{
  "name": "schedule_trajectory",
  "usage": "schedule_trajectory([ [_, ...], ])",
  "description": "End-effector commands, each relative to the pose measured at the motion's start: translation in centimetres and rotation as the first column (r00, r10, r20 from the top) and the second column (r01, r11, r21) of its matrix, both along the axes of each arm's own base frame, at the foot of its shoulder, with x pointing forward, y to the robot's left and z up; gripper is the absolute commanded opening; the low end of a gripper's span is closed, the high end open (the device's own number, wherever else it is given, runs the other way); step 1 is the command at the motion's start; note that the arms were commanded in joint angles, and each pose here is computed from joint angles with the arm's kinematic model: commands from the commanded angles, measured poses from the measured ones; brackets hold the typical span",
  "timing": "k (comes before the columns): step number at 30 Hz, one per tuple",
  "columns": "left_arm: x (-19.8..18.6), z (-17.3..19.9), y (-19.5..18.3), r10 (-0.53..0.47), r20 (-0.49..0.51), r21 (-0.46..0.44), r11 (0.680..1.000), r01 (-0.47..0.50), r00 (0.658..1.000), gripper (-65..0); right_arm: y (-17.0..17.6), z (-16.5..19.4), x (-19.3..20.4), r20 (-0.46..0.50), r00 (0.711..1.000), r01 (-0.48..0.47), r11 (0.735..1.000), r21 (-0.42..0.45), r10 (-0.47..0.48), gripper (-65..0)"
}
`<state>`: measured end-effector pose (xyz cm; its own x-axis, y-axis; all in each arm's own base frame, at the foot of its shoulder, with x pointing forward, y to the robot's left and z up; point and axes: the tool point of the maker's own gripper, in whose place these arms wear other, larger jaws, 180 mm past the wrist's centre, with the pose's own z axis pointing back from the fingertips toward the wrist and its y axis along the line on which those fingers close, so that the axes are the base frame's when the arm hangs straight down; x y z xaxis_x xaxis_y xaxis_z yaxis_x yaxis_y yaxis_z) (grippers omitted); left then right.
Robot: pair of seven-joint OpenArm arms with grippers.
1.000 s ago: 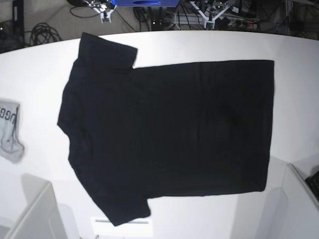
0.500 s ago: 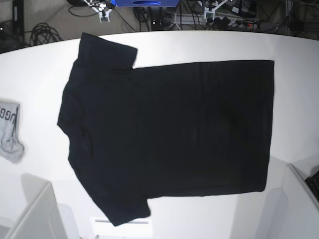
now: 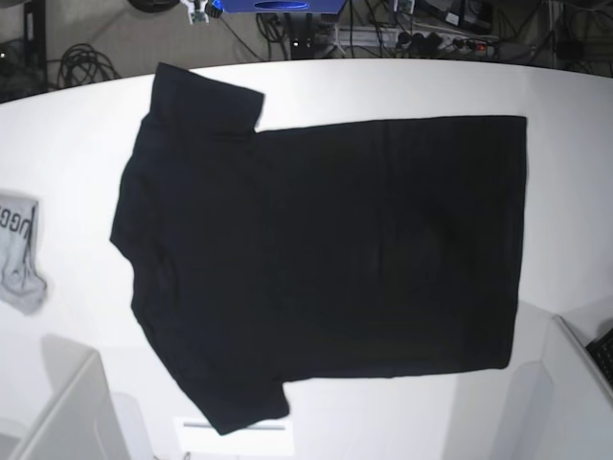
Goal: Fold the T-shirt properly
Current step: 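Move both grippers down toward the shirt's shoulder edge by the collar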
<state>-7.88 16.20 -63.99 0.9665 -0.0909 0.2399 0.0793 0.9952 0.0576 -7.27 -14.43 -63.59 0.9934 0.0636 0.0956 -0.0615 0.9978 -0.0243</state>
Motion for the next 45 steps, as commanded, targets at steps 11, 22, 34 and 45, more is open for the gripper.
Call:
schedule_trajectory([
  [11,-4.5,5.2,4.2,-0.060,0.232,0.048,0.998,0.050,0.971,-65.0,-4.5,4.4,-0.7,0.072,0.991,0.115,0.988,-0.098,-0.108,-65.0],
  [22,-2.3,14.2,4.2,-0.050,0.547,0.030,0.999,0.040,0.836,-65.0,-8.1,10.5,1.9,0.172,0.977,0.155,0.972,-0.175,-0.125,-65.0],
  [34,3.0,23.5,6.9,0.101,0.747,-0.038,0.993,-0.109,0.657,-65.0,-13.7,18.4,7.9,0.421,0.895,0.283,0.915,-0.286,-0.146,-65.0],
  [45,9.4,31.5,9.2,0.076,0.900,-0.014,0.989,-0.146,0.430,-65.0,-13.3,26.4,16.9,0.687,0.720,0.363,0.899,-0.245,-0.103,-65.0],
])
